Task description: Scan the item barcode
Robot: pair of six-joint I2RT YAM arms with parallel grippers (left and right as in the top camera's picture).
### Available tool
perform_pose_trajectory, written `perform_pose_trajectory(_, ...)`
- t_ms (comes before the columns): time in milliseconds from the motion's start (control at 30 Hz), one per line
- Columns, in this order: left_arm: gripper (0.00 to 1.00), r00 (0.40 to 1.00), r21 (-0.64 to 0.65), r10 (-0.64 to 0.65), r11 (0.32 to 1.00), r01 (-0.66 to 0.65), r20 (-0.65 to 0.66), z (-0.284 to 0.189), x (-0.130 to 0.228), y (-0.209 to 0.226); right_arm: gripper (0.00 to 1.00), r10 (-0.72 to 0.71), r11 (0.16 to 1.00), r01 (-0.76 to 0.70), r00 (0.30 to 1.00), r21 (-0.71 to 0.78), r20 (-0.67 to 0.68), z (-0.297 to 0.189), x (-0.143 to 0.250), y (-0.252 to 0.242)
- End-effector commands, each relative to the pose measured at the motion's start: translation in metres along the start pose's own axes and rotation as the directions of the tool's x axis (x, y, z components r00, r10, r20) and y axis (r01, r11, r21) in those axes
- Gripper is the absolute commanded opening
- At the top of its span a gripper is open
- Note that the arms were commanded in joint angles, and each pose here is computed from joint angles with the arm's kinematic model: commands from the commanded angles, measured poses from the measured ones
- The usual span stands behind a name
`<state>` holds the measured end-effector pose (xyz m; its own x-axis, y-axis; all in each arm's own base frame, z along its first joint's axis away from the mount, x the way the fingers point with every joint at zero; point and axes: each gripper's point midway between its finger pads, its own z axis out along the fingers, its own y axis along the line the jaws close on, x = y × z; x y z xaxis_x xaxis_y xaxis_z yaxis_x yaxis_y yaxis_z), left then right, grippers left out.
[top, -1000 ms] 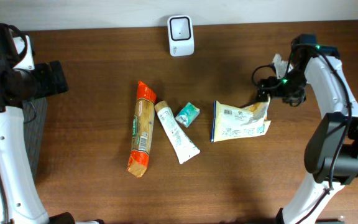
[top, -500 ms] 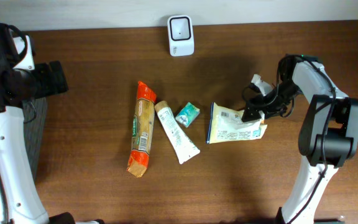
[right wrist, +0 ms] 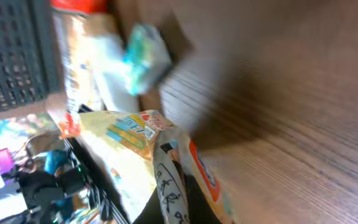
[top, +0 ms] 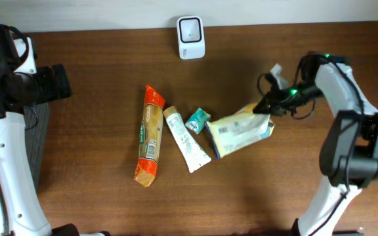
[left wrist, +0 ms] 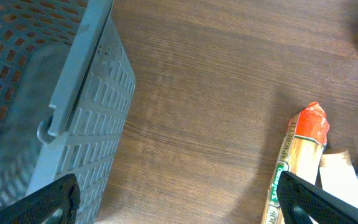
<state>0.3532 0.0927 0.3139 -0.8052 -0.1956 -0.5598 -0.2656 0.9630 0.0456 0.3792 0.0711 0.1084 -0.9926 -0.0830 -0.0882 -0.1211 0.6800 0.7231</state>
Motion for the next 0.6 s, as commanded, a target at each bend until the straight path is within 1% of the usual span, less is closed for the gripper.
perform_pose_trajectory(0,0.99,1.0,-0.01,-0.004,1.0,0.004,0.016,-0.005,-0.003,0.003,0.04,0.071,0.997,-0.068,0.992,-0.03,0.102,-0.023,-0.016,0.031)
perform_pose_trajectory(33,0.99,1.0,-0.01,-0.004,1.0,0.004,0.016,-0.005,-0.003,0.003,0.04,0.092,0.996,-0.09,0.99,-0.017,0.109,-0.024,-0.017,0.029)
perform_pose_trajectory(100,0.99,1.0,-0.009,-0.004,1.0,0.004,0.016,-0.005,-0.003,0.003,0.04,0.115,0.989,-0.124,0.988,0.08,0.105,-0.025,-0.015,0.012)
perform_pose_trajectory(167,0.99,1.0,-0.01,-0.004,1.0,0.004,0.016,-0.005,-0.003,0.003,0.04,0.166,0.961,-0.185,0.981,0.208,0.102,-0.027,-0.01,-0.009)
perform_pose_trajectory(267,0.99,1.0,-0.01,-0.004,1.0,0.004,0.016,-0.005,-0.003,0.003,0.04,0.228,0.9,-0.253,0.967,0.355,0.111,-0.021,-0.007,-0.025)
perform_pose_trajectory(333,0.99,1.0,-0.01,-0.004,1.0,0.004,0.016,-0.005,-0.003,0.003,0.04,0.266,0.805,-0.315,0.949,0.503,0.168,-0.015,-0.009,-0.039)
perform_pose_trajectory(367,0.99,1.0,-0.01,-0.004,1.0,0.004,0.016,-0.005,-0.003,0.003,0.04,0.271,0.742,-0.337,0.942,0.58,0.2,-0.012,-0.008,-0.046)
perform_pose_trajectory(400,0.99,1.0,-0.01,-0.004,1.0,0.004,0.016,-0.005,-0.003,0.003,0.04,0.257,0.662,-0.345,0.938,0.665,0.231,-0.01,-0.008,-0.053)
perform_pose_trajectory(433,0.99,1.0,-0.01,-0.004,1.0,0.004,0.016,-0.005,-0.003,0.003,0.04,0.239,0.609,-0.345,0.938,0.714,0.25,-0.01,-0.009,-0.055)
perform_pose_trajectory(467,0.99,1.0,-0.01,-0.004,1.0,0.004,0.016,-0.005,-0.003,0.003,0.04,0.216,0.597,-0.328,0.945,0.732,0.247,-0.008,-0.011,-0.054)
perform_pose_trajectory(500,0.99,1.0,-0.01,-0.004,1.0,0.004,0.016,-0.005,-0.003,0.003,0.15,0.215,0.597,-0.326,0.945,0.733,0.246,-0.008,-0.011,-0.054)
perform_pose_trajectory(533,0.99,1.0,-0.01,-0.004,1.0,0.004,0.016,-0.005,-0.003,0.003,0.4,0.211,0.601,-0.318,0.948,0.733,0.239,-0.008,-0.01,-0.054)
perform_pose_trajectory(567,0.99,1.0,-0.01,-0.004,1.0,0.004,0.016,-0.005,-0.003,0.003,0.71,0.199,0.615,-0.293,0.956,0.732,0.216,-0.008,-0.01,-0.054)
